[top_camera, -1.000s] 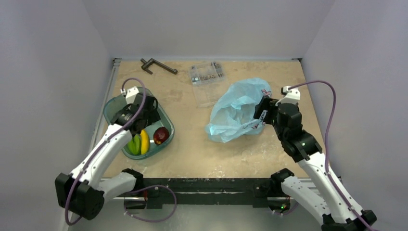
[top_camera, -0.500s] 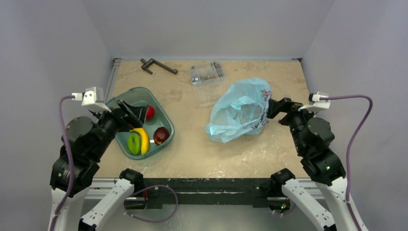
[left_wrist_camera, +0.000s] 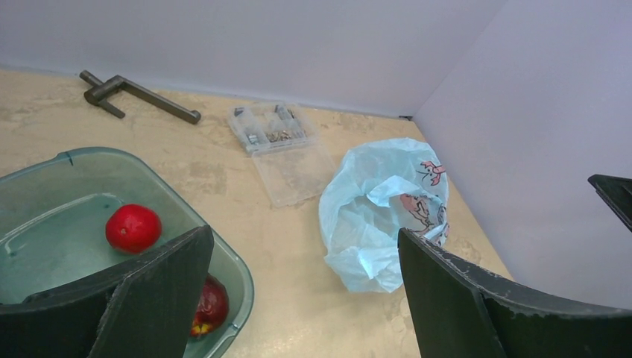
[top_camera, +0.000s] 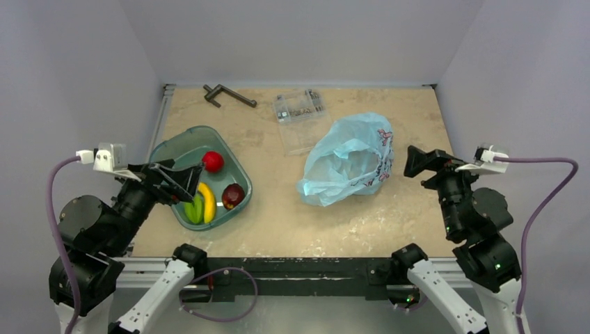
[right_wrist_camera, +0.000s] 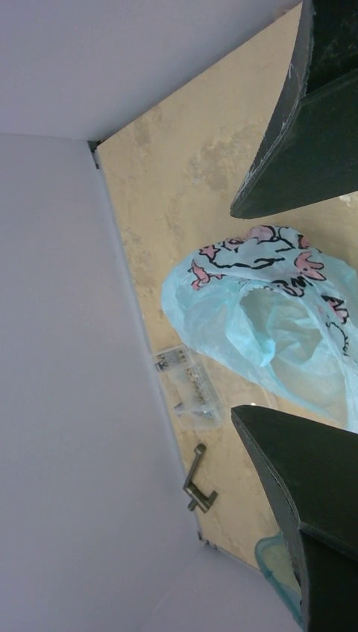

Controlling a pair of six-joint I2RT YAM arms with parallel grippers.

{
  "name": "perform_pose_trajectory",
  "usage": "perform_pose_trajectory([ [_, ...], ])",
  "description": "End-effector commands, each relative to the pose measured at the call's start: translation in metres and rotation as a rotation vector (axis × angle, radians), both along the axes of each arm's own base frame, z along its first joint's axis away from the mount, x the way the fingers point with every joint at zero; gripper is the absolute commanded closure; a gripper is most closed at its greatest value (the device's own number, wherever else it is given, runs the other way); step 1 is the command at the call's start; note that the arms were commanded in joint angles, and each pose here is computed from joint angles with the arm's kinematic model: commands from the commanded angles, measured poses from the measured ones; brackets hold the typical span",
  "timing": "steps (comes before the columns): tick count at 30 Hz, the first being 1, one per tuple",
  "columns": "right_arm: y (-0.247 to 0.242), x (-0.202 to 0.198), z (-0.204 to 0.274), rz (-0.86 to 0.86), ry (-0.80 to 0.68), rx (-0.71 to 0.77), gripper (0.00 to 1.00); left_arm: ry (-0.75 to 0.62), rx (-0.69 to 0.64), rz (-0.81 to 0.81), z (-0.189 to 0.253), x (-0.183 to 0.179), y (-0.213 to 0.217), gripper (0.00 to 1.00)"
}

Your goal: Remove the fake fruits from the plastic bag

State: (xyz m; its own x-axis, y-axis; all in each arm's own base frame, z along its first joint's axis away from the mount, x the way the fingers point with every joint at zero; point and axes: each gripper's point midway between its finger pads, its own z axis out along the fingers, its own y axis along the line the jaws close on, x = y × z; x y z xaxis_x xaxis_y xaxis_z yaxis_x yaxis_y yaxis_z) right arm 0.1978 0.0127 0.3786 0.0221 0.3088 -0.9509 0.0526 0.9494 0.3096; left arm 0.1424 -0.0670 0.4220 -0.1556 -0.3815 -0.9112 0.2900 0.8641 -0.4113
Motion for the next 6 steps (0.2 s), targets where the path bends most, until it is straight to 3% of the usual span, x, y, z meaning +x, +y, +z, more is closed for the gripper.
perform_pose_trajectory([
  [1,-0.0121,-0.0142,0.0258,-0.03,-0.067,0.022,0.01,-0.049,0.018,-0.021,0.0127,-0.0093,0.0008,0.04],
  [6,-0.0208,-0.0151,0.0214,-0.078,-0.062,0.018,0.01,-0.033,0.023,-0.022,0.0081,-0.0071,-0.0001,0.04],
])
